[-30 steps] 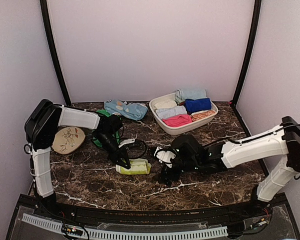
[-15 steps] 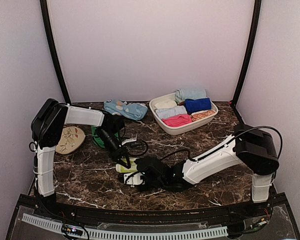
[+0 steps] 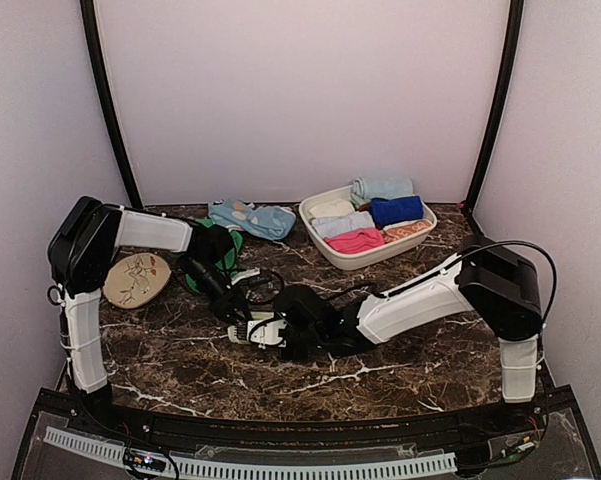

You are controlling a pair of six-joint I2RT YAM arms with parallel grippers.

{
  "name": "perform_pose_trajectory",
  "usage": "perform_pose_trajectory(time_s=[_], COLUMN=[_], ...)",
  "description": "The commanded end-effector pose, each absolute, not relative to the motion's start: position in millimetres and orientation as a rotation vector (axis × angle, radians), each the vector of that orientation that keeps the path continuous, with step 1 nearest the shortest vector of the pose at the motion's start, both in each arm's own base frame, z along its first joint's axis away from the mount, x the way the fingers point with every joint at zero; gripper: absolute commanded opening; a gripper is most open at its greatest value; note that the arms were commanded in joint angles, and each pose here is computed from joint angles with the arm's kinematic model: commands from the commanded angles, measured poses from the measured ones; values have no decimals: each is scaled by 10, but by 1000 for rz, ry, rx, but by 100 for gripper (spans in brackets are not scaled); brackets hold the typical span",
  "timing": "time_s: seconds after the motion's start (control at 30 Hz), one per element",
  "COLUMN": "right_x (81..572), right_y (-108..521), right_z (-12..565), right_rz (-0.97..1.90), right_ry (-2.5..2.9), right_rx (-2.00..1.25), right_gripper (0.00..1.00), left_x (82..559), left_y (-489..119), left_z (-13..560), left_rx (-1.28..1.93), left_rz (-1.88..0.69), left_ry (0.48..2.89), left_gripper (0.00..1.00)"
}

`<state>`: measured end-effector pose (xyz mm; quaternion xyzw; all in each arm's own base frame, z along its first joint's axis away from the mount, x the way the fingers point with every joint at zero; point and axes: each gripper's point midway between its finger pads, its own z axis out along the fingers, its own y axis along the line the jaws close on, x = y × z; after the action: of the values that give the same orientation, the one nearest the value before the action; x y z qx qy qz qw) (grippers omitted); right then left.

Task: Roll the towels
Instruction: Roll the towel at the center of the board.

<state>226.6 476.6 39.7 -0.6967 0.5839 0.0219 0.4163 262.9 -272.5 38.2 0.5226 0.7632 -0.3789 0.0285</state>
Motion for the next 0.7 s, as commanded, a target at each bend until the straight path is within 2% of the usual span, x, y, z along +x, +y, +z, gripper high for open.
perform_pose_trajectory(time_s=[0.0,0.23,0.47,0.67], right_x=[2133,2069,2153,2186], right_y=[4611,4521,4528,4523], right_z=[266,65,-23,-133], right_rz=[274,542,812,1092], right_ry=[1689,2001,2336,2618], right_rx=[-1790,-1804,-1686,-1501], right_gripper=[0,0,0,0], left_x=[2986,2851,2572,2507], left_y=[-2312,-2141,-1974,-2156], left_z=[596,1031,887,986], left_rx=[1516,1534,1621,1725], left_rz=[-898,-785,-675,-564], left_ry=[2287,2061,1927,1807], left_gripper=[43,43,41,41])
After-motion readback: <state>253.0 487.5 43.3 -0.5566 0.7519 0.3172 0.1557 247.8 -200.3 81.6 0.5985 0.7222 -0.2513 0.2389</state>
